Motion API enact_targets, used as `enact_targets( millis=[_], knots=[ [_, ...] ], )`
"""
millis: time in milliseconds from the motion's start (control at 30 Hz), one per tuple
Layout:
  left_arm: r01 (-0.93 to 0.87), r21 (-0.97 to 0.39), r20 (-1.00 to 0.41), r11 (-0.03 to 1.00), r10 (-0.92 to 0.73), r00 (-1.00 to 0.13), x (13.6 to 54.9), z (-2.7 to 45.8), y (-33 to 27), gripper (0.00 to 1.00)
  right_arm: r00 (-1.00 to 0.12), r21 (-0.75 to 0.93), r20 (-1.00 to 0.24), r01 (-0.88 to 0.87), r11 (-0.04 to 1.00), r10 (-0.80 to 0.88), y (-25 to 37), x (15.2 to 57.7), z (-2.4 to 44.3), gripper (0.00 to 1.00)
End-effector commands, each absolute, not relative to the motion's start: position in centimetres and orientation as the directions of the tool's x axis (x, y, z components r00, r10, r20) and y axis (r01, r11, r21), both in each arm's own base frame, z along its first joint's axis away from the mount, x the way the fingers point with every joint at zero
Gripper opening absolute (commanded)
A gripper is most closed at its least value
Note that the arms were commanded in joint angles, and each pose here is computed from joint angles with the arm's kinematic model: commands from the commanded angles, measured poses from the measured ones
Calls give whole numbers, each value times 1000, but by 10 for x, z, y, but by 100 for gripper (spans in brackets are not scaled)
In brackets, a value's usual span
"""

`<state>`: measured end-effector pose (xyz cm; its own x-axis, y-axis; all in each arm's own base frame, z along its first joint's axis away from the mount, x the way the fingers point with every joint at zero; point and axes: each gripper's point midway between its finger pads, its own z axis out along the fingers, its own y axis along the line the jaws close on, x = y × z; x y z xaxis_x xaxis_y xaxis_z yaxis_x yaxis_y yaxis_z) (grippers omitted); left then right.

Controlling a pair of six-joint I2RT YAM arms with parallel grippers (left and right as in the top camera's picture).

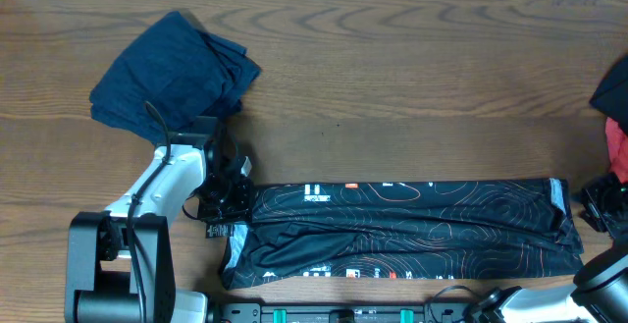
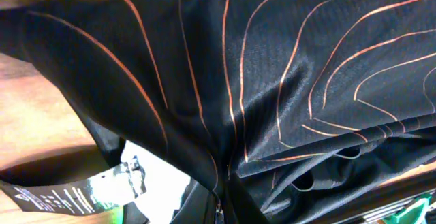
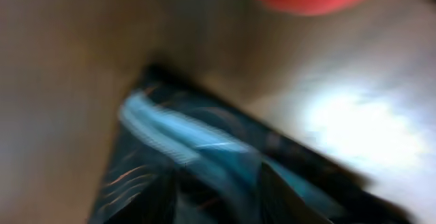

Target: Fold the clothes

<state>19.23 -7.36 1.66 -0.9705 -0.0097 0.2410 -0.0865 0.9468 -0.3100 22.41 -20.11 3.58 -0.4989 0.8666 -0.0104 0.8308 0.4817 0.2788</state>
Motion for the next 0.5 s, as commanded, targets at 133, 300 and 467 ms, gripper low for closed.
enact_targets(
  millis=[133,300,467],
  knots=[
    [-63,-301,198,952,-3,-980,202,22,-70,6,-677,302,-90,681,668,731,-171,265,43,37],
    [-63,-301,196,951,-2,-981,203,22,-70,6,-690,86,-121,709,700,714,-177,262,34,32],
    [-63,-301,196,951,-2,-981,203,22,-70,6,-673,-71,-135,739,670,727,-182,251,32,28]
  ],
)
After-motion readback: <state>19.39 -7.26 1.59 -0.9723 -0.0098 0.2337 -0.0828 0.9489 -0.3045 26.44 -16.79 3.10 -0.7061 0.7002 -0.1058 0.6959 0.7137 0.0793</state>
